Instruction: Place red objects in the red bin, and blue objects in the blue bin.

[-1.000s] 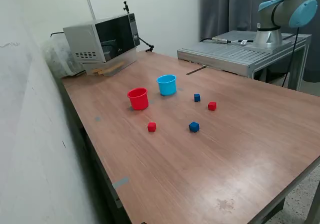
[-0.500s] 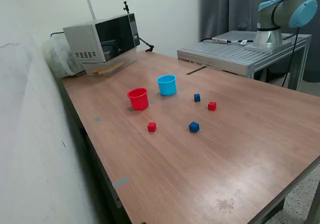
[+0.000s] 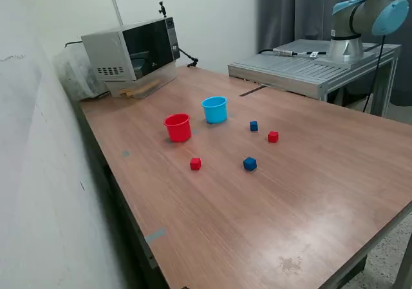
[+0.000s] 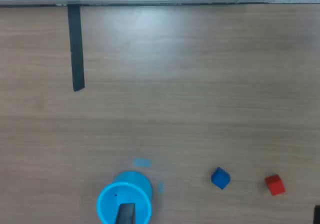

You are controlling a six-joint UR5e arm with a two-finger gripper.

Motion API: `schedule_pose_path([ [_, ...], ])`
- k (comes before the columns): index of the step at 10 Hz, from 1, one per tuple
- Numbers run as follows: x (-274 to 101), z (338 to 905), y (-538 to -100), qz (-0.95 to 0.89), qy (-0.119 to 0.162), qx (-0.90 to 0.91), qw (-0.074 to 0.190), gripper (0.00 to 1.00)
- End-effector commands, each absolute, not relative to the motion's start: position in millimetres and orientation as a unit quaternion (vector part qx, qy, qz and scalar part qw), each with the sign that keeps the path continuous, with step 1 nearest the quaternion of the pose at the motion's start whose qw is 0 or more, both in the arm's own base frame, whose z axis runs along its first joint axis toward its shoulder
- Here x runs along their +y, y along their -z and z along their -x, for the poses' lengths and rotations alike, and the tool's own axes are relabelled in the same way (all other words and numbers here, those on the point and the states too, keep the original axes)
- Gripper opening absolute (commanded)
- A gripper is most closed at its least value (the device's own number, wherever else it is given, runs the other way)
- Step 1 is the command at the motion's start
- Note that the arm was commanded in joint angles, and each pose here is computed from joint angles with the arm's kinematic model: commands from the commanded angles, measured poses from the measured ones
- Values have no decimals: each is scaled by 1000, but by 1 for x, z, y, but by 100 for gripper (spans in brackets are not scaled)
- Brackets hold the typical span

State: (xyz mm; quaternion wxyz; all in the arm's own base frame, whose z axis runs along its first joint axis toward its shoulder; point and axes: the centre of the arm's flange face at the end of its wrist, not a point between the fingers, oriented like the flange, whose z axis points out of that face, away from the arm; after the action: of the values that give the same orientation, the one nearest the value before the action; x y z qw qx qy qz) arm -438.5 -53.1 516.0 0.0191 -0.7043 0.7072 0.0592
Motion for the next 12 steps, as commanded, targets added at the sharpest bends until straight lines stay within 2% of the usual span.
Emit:
schedule_pose_path([
  [1, -79, 441, -511, 724, -49, 688, 6, 100],
  [3, -188, 458, -503, 798, -85, 595, -33, 100],
  [5, -255, 474, -474, 832, -67, 550, -23, 100],
  [8, -283, 541, -394, 840, -29, 542, 14, 100],
  [9, -290, 575, -348, 842, -27, 538, 17, 100],
  [11, -299, 611, -296, 848, -15, 529, 24, 100],
  [12, -307, 622, -275, 851, 5, 526, 6, 100],
])
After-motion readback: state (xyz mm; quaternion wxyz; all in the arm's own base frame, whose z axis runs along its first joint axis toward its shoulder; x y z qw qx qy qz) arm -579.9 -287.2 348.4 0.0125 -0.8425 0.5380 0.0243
